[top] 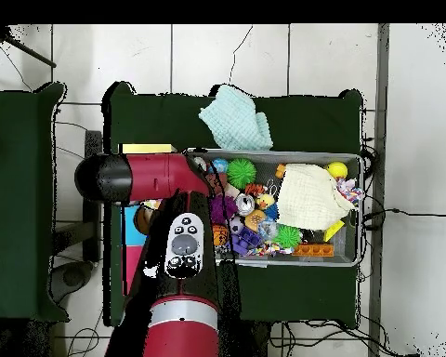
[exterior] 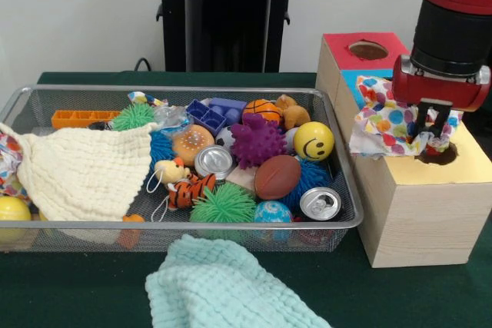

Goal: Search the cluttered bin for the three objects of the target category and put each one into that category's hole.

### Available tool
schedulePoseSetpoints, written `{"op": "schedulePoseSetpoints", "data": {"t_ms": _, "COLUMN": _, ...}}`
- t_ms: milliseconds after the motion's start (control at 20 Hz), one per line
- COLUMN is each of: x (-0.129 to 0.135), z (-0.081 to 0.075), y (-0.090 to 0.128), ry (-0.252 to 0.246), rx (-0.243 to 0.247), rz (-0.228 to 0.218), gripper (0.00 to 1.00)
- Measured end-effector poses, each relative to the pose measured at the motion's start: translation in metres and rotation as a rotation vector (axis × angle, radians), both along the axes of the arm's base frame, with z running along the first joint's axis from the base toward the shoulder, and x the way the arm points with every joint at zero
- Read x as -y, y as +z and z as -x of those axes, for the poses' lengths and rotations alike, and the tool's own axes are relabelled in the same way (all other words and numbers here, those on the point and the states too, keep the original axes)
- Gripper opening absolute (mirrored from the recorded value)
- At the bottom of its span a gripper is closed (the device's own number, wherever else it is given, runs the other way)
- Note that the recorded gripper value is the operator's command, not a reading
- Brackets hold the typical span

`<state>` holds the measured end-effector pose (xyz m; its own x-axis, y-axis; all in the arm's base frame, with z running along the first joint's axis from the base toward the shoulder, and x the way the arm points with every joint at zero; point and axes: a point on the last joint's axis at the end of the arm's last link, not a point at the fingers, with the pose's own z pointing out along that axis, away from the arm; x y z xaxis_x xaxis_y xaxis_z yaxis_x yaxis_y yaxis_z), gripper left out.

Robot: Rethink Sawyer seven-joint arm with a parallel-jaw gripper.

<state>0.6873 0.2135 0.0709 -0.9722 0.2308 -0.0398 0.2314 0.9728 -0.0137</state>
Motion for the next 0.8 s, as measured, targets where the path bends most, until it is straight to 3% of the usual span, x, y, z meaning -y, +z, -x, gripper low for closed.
{"op": "schedulePoseSetpoints", "data": {"t_ms": 300, "x": -0.02, "z": 0.003, "y": -0.005, "ry": 0.036, "rx": 0.008, "rz": 0.02, "gripper": 0.0}}
{"op": "schedulePoseSetpoints", "data": {"t_ms": 800, "x": -0.029, "z": -0.006, "y": -0.013, "ry": 0.062, "rx": 0.036, "rz": 0.073, "gripper": 0.0}}
